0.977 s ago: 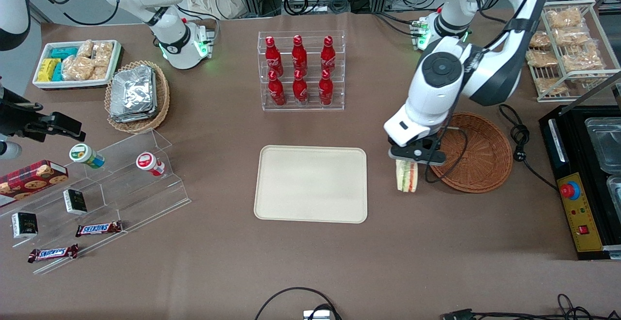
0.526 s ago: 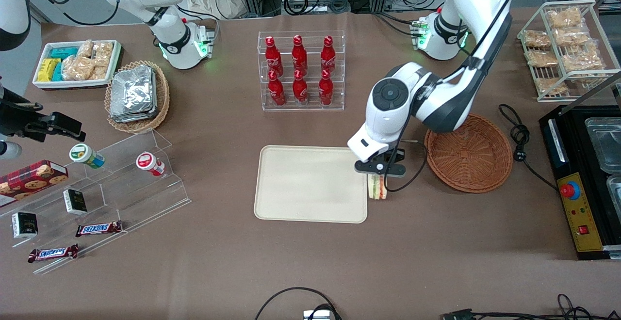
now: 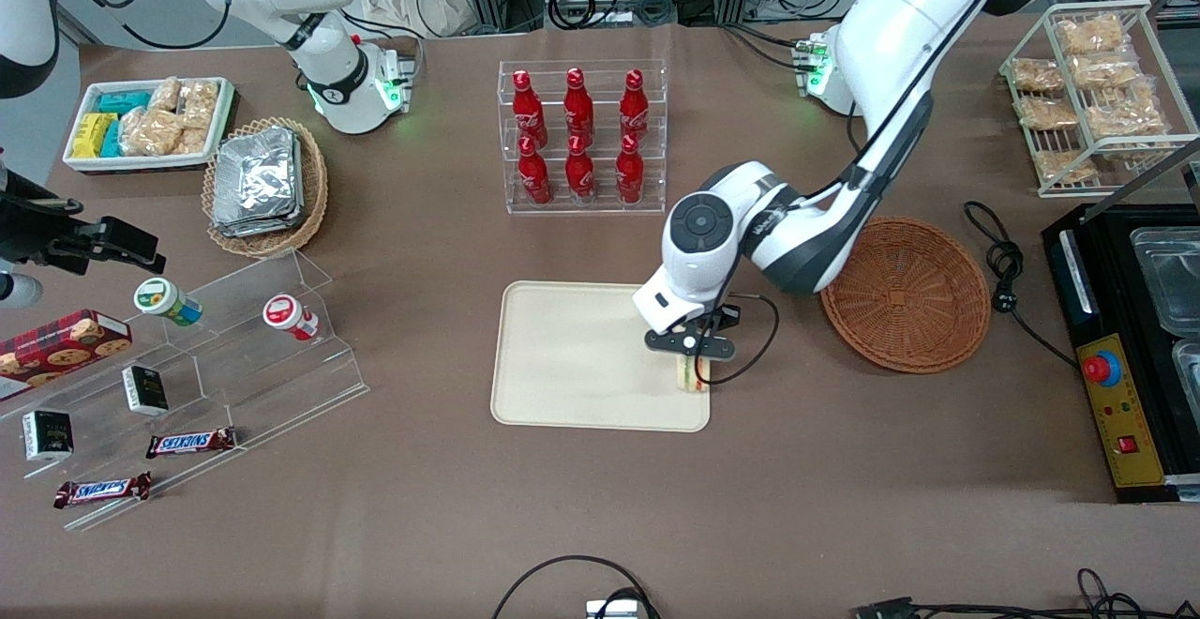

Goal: Place sandwich from basket to tray
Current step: 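Carry the held sandwich with the left gripper over the cream tray, then lower the sandwich onto the tray and open the left gripper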

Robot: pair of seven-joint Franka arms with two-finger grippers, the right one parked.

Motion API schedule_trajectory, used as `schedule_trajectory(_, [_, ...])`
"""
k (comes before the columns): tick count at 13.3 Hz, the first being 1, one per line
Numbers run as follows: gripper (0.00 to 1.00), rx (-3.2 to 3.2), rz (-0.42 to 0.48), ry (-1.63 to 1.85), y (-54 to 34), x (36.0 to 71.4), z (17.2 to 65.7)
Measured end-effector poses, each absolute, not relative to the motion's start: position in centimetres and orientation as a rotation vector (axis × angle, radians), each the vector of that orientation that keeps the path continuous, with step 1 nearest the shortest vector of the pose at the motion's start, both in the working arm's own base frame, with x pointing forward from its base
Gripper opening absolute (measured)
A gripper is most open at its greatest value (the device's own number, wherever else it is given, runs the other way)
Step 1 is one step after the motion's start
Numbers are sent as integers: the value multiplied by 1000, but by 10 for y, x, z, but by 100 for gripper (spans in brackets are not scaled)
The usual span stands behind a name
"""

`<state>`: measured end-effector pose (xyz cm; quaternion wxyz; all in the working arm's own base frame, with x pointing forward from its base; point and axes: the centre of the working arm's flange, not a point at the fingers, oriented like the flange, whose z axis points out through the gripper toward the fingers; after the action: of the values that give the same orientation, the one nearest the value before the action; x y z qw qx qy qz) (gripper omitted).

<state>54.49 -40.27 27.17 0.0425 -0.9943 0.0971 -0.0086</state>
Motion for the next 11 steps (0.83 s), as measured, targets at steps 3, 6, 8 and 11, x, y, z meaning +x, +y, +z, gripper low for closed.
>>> schedule_trajectory(3, [16, -3011, -25, 309, -419, 539, 243])
schedule_trajectory(6, [16, -3012, -3, 303, -420, 542, 227])
schedule_trajectory(8, [22, -3017, -6, 303, -423, 544, 226])
schedule_trajectory(11, [56, -3016, -21, 306, -428, 544, 225])
